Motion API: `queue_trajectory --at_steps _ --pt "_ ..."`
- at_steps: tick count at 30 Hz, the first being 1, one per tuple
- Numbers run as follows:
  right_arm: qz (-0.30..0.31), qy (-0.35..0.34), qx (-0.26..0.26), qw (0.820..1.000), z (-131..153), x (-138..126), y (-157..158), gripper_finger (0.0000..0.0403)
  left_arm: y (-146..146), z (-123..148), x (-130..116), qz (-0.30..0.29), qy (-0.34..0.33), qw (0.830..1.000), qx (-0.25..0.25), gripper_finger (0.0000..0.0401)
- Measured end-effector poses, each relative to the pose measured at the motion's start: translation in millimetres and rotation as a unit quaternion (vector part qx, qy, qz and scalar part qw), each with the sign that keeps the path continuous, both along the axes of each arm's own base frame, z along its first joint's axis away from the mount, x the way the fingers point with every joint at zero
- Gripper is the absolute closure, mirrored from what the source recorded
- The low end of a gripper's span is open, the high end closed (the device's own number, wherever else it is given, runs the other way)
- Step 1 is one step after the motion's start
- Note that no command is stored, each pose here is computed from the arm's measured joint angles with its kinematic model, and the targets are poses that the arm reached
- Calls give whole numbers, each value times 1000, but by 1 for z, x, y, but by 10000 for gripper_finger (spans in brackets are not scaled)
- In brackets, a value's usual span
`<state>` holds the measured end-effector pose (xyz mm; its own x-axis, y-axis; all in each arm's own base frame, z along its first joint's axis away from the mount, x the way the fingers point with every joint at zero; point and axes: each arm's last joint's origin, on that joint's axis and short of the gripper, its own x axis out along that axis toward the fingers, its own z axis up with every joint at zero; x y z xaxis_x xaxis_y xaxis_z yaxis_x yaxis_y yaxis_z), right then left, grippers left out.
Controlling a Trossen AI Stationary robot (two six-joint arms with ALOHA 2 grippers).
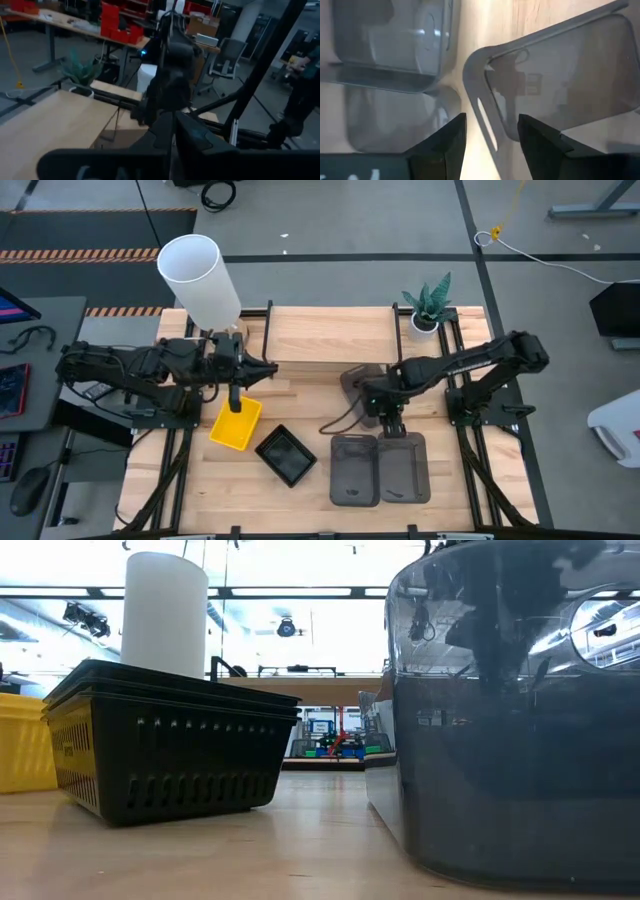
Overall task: Stack baskets on shelf by color
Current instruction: Stack the top transparent black bin on the bottom right transparent black bin on the table
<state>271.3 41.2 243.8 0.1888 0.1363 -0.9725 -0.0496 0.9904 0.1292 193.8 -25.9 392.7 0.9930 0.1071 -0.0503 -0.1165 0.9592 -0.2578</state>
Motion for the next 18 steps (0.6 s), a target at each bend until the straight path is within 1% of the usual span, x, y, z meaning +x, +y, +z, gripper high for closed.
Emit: queue_trajectory --at_steps 2,5,8,11,15,18 --pt "12 11 -10 1000 -7 3 4 220 -3 2 -4 -5 -4 1000 15 374" --pt "22 24 -11 999 -13 5 12 220 -10 2 -10 2 2 999 38 378" --pt "35 28 -13 999 -15 4 20 219 -15 3 -15 -1 2 999 48 383" --pt "45 26 -21 998 -15 3 26 220 -15 6 -20 -4 -6 999 50 388" --pt "49 21 -60 997 -22 0 30 220 -15 7 -23 1 -4 999 52 392" --pt "49 24 -63 997 -28 -2 29 220 -14 8 -24 5 -9 999 51 392"
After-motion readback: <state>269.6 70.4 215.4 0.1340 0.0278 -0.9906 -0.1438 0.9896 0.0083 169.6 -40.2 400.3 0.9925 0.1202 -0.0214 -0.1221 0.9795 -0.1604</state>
